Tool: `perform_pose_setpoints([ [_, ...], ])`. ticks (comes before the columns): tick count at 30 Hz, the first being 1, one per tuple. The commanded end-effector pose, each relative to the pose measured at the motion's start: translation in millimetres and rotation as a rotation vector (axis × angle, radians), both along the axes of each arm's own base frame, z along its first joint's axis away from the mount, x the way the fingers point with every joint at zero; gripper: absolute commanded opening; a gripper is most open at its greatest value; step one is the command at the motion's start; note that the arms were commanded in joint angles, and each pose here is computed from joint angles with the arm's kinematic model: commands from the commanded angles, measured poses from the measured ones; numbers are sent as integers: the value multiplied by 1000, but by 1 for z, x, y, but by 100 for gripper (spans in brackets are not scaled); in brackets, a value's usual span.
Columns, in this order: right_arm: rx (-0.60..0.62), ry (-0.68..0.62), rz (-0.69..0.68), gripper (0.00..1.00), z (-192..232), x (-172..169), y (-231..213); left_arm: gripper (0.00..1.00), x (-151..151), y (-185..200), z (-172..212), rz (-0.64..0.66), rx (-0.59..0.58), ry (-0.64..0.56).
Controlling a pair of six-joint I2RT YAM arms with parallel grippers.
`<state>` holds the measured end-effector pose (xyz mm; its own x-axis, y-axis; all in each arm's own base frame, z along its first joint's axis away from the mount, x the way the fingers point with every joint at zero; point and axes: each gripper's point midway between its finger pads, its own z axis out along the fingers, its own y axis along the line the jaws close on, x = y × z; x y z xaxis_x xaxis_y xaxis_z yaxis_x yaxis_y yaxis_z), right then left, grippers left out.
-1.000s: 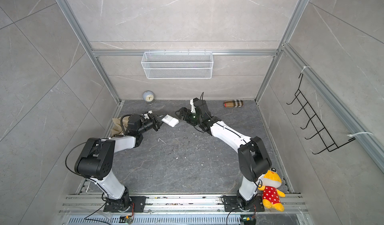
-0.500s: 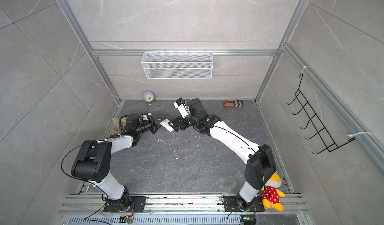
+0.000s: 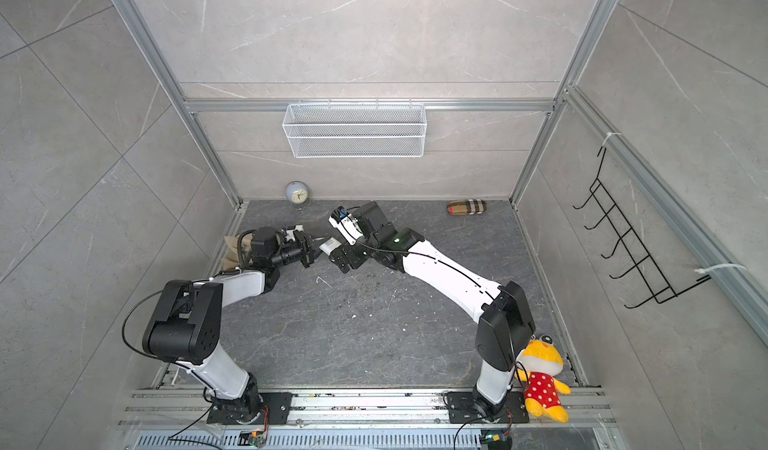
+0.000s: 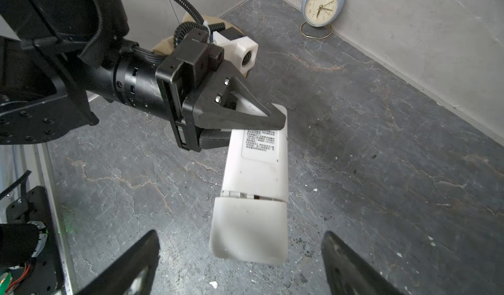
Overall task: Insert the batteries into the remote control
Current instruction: 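Push the cover along the remote toward the left gripper with the right gripper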
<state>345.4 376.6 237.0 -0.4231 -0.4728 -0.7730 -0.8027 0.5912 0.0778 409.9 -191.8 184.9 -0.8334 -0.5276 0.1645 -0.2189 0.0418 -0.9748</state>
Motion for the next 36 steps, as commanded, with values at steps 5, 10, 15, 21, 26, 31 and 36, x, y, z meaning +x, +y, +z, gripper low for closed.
perform_pose_setpoints([
  [5, -70, -21, 2, 91, -10, 2, 5, 0, -1, -1, 37, -27, -21, -117],
  [10, -80, -7, 2, 91, -16, 4, 8, 0, -1, -1, 40, -26, -19, -122],
  [15, -93, -6, -8, 90, -21, 7, 8, 0, -1, -1, 40, -24, -18, -123],
  [21, -94, 0, -7, 87, -23, 7, 9, 0, -1, -1, 40, -23, -19, -124],
  [26, -96, 3, -4, 86, -25, 6, 10, 0, 0, -1, 40, -23, -24, -124],
  [31, -101, 3, 0, 86, -26, 5, 12, 0, 1, -1, 41, -21, -26, -123],
  [36, -106, -2, -2, 86, -26, 5, 13, 0, 1, 0, 40, -17, -27, -123],
])
